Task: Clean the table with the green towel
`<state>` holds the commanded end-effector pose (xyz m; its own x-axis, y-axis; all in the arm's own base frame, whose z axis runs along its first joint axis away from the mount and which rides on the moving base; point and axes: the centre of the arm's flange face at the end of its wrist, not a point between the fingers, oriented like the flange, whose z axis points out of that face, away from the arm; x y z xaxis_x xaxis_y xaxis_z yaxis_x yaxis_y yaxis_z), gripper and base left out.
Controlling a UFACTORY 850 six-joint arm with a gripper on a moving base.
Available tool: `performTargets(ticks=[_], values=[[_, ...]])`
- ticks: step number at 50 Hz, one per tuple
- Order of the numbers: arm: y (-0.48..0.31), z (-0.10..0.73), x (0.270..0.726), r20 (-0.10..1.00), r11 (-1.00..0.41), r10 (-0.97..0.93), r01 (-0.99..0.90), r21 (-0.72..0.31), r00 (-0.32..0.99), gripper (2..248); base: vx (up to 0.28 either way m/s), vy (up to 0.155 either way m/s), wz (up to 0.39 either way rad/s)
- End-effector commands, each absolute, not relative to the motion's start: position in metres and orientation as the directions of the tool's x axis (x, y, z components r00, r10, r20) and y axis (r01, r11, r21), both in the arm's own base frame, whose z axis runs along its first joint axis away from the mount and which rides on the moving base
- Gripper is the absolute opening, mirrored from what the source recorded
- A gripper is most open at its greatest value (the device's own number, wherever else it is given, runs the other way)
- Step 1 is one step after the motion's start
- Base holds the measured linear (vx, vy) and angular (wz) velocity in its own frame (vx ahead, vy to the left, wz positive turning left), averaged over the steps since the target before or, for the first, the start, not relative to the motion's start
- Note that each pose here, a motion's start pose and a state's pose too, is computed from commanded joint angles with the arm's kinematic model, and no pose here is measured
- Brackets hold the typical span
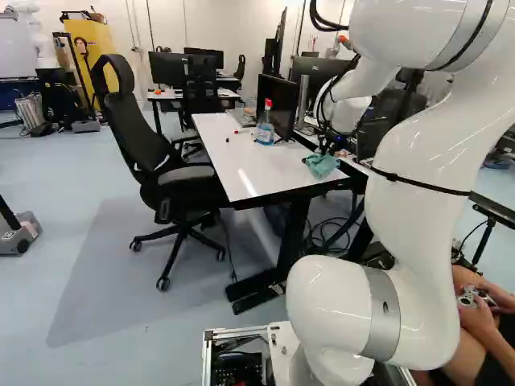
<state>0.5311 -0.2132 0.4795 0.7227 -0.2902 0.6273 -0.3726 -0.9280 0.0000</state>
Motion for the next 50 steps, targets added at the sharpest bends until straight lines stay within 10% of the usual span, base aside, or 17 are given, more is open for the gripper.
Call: performTargets(ticks=[10, 11, 22, 23, 27, 28, 50], values=[[-0.2132, 0.4795, 0.5311, 0.627, -0.928, -0.290, -0.373, 0.000, 0.723, 91, 0.000, 0.000, 0.000], [-0.2132, 0.4795, 0.5311, 0.627, -0.928, -0.290, -0.373, 0.000, 0.723, 136, 0.000, 0.000, 0.000], [-0.2132, 0.4795, 0.5311, 0.627, -0.928, -0.290, -0.373, 0.000, 0.723, 172, 0.000, 0.000, 0.000], [-0.2132, 0.4795, 0.5311, 0.627, -0.928, -0.290, -0.373, 0.000, 0.723, 209, 0.000, 0.000, 0.000], [-0.2132, 0.4795, 0.5311, 0.627, -0.928, -0.290, -0.373, 0.000, 0.723, 209, 0.000, 0.000, 0.000], [-0.2132, 0.4795, 0.5311, 0.627, -0.928, -0.290, -0.373, 0.000, 0.723, 244, 0.000, 0.000, 0.000], [-0.2132, 0.4795, 0.5311, 0.627, -0.928, -0.290, -0.373, 0.000, 0.723, 247, 0.000, 0.000, 0.000]])
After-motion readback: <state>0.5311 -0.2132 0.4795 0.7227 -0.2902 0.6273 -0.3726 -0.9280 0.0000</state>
